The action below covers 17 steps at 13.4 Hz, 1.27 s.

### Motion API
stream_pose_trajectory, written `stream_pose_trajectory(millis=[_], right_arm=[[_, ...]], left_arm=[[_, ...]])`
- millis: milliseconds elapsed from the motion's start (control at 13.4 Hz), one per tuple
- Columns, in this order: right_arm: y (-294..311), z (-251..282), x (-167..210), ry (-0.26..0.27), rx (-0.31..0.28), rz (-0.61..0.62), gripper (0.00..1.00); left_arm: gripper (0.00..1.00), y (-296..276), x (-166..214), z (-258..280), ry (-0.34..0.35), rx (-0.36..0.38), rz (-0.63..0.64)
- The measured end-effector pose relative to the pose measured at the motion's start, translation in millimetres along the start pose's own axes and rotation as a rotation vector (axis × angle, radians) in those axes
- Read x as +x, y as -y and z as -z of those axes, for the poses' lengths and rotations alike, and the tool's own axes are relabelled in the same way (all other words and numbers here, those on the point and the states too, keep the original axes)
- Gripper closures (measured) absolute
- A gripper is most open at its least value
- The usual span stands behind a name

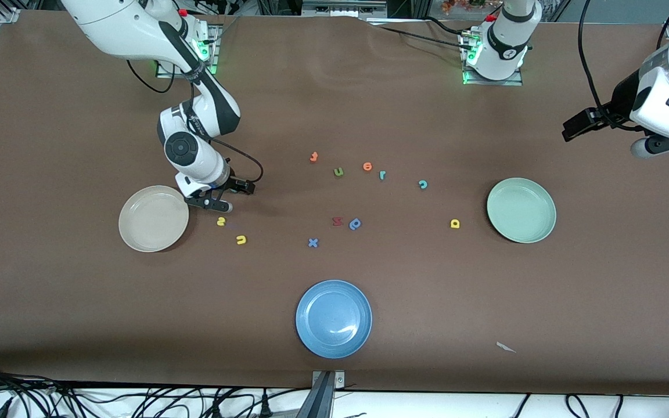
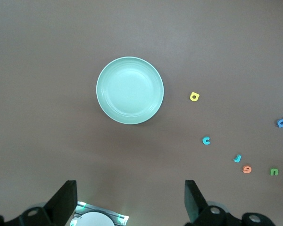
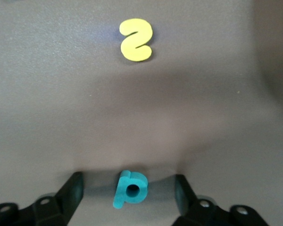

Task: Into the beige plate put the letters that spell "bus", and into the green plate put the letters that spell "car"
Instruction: 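Lower the right gripper and grasp the cyan letter p, then drop the p into the white plate while the left gripper reaches letter a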

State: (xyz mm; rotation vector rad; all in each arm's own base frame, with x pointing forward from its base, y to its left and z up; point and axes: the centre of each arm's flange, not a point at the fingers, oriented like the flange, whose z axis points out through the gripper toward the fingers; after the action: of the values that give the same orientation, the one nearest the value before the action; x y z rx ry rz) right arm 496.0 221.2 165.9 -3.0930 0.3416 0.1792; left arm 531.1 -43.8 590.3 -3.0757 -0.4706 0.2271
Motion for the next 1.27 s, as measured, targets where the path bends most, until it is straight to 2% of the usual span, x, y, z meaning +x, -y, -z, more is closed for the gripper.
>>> stream_pose_trajectory(millis=[75,150,225,374,449,599,1048,1273], right_arm=[[0,1,0,-0.002,0.001,0.001,0.26],[0,1,0,-0.002,0.001,0.002,0.26],[1,3,1,-0.004,0.002,0.003,0.33],[2,5,1,-0.008,0.005,0.005,0.54],[2,5,1,-0.008,0.005,0.008,0.54],[2,6,1,-0.009,0.005,0.015,0.67],[2,7,1,-0.005,0.003,0.02,0.67],[7,30,16,0.068,-0.054,0.011,0.72]], left_arm=[[0.0,0,0,-1,0.001,0.0,0.0],[0.0,0,0,-1,0.002,0.0,0.0],[0.0,-12,-1,-7,0.011,0.003,-0.05],[0.0,-97,-15,-44,0.028,0.035,-0.229],[0.0,-134,-25,-66,0.037,0.066,-0.303],[0.0,-159,-29,-88,0.053,0.098,-0.378],[0.0,-117,5,-79,0.02,0.063,-0.498],[0.0,-121,8,-90,0.0,0.043,-0.51]])
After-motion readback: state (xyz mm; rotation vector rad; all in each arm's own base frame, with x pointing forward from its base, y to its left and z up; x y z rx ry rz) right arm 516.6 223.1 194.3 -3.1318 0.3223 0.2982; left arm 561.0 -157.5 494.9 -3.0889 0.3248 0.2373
